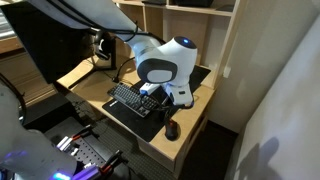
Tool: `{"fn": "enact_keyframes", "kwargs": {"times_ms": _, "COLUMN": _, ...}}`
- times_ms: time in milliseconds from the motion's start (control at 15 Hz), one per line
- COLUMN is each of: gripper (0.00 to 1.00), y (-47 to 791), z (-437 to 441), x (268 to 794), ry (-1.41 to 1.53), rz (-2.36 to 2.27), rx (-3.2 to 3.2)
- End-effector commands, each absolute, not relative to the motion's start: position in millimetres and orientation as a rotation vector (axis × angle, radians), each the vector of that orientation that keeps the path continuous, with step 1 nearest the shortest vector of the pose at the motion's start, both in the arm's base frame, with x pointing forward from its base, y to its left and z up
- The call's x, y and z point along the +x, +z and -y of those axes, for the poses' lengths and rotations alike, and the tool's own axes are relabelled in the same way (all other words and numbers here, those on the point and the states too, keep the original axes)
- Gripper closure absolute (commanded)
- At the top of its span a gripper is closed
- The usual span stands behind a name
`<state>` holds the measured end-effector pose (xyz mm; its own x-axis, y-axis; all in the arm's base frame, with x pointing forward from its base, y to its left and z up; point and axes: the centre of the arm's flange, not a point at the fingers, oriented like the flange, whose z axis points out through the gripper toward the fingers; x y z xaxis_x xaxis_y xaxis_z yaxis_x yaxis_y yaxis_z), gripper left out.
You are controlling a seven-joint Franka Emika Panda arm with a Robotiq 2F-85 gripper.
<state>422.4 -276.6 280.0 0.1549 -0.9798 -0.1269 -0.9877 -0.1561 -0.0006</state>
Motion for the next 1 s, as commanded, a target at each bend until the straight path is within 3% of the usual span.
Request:
{"fn": "enact_keyframes", "kwargs": {"times_ms": 0, "gripper": 0.00, "y": 241.6, "z": 282.5, "x": 420.2, "ry": 0.120, "rz": -2.165, "rx": -2.212}}
{"fn": "enact_keyframes", "kwargs": {"times_ms": 933, "gripper": 0.00, "y": 200.6, "z": 276.4, "x": 436.7, "ry": 0.040, "rz": -2.411, "rx": -1.869}}
